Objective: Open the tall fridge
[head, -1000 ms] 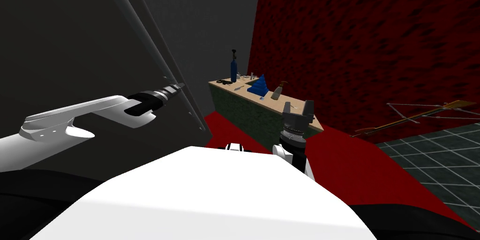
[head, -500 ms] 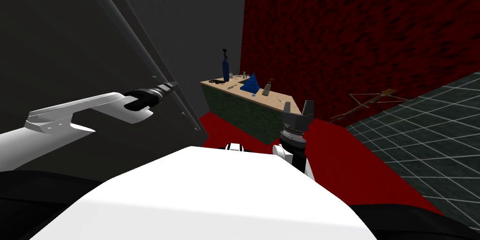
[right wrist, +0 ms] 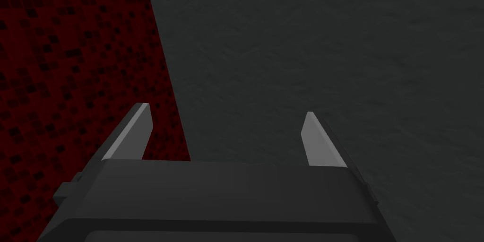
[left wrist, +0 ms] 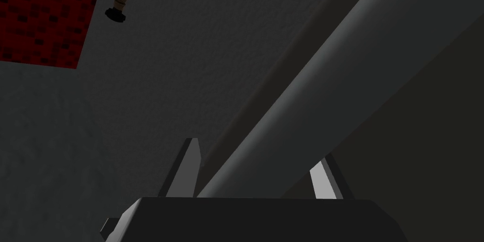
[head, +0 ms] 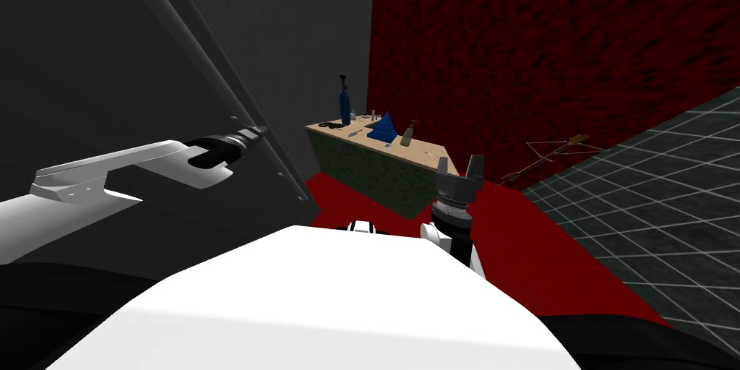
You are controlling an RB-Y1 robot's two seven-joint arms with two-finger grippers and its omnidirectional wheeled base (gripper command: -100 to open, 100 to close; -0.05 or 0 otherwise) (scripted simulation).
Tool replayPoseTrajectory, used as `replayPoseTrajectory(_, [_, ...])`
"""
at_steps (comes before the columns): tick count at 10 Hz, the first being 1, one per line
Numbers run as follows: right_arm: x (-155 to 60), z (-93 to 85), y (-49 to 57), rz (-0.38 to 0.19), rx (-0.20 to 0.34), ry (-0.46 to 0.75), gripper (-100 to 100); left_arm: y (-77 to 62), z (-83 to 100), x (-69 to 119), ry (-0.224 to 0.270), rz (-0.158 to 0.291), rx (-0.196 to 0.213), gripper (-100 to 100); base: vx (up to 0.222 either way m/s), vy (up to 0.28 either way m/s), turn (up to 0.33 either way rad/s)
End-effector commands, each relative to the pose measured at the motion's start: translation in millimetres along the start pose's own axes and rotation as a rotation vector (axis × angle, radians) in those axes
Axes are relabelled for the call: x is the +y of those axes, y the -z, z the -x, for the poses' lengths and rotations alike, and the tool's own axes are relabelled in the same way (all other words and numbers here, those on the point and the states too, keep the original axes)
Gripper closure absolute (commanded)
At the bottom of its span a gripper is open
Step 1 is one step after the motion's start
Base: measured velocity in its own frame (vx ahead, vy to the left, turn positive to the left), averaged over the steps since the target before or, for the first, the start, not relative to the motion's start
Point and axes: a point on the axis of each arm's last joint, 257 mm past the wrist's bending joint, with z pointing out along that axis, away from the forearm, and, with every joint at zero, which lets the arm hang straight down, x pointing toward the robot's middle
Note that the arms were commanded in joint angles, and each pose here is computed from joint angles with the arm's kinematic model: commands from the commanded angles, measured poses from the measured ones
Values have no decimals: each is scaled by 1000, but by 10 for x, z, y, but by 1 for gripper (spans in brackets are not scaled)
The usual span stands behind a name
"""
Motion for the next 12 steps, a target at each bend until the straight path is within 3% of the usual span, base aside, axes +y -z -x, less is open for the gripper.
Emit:
replayPoseTrajectory(1, [0,0,0,0,0,0,0,126,-235,-258,-6,-57,42,100,179,33,359])
replayPoseTrajectory(4, [0,0,0,0,0,0,0,295,-457,-566,-9,-122,84,100,120,33,228])
replayPoseTrajectory(12, [0,0,0,0,0,0,0,773,-913,-1179,-5,-257,178,100,100,7,224])
